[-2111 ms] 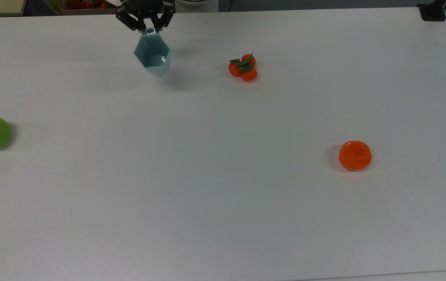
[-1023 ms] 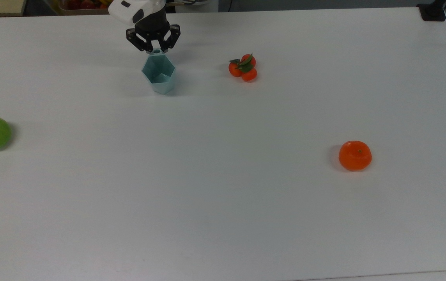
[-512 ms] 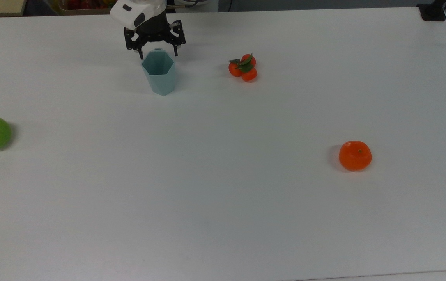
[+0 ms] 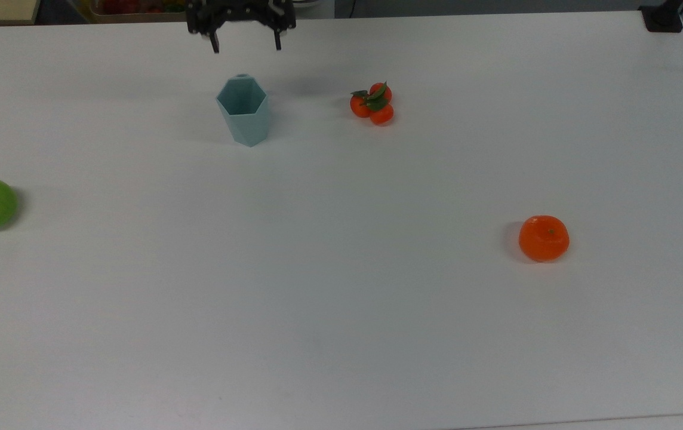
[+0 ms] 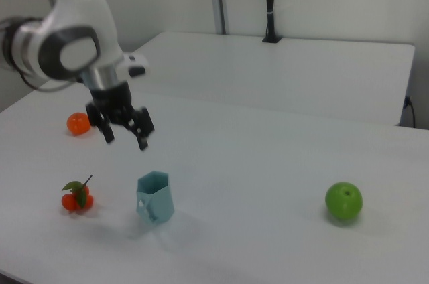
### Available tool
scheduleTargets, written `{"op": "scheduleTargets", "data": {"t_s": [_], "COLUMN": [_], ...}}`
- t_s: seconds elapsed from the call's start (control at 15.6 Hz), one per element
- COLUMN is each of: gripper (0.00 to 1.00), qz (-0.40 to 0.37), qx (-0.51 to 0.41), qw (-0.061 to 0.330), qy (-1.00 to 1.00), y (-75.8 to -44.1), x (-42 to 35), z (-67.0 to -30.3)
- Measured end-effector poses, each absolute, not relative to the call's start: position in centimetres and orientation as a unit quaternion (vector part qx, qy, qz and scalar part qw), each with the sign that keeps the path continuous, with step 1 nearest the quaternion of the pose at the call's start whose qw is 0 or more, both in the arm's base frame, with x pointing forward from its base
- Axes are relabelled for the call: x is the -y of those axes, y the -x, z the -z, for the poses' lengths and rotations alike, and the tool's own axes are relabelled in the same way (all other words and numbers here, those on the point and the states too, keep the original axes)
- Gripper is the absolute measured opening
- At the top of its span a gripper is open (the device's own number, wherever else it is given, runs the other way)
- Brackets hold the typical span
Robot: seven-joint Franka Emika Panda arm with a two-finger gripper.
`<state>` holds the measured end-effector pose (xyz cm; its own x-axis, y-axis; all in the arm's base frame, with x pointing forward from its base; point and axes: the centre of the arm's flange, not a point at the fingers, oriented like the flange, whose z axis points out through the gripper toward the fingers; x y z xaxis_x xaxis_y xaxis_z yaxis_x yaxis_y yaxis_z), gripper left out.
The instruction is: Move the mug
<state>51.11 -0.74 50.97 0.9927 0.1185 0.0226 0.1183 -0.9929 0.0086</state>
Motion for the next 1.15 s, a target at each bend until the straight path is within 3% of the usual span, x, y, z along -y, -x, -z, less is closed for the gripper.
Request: {"op": "scheduleTargets", "data": {"t_s": [0.26, 0.45, 1.15], "gripper": [1.0, 1.0, 1.0], "qz": [0.005, -0.008, -0.083], "qx": [0.011, 0.04, -0.023], "qw": [-0.004, -0.014, -0.043], "qy": [-1.0, -0.999, -0.995], "y": [-51.4, -51.6, -56.2], "x": [-2.7, -3.3, -1.0], "z": [-59.4, -62.8, -61.5]}}
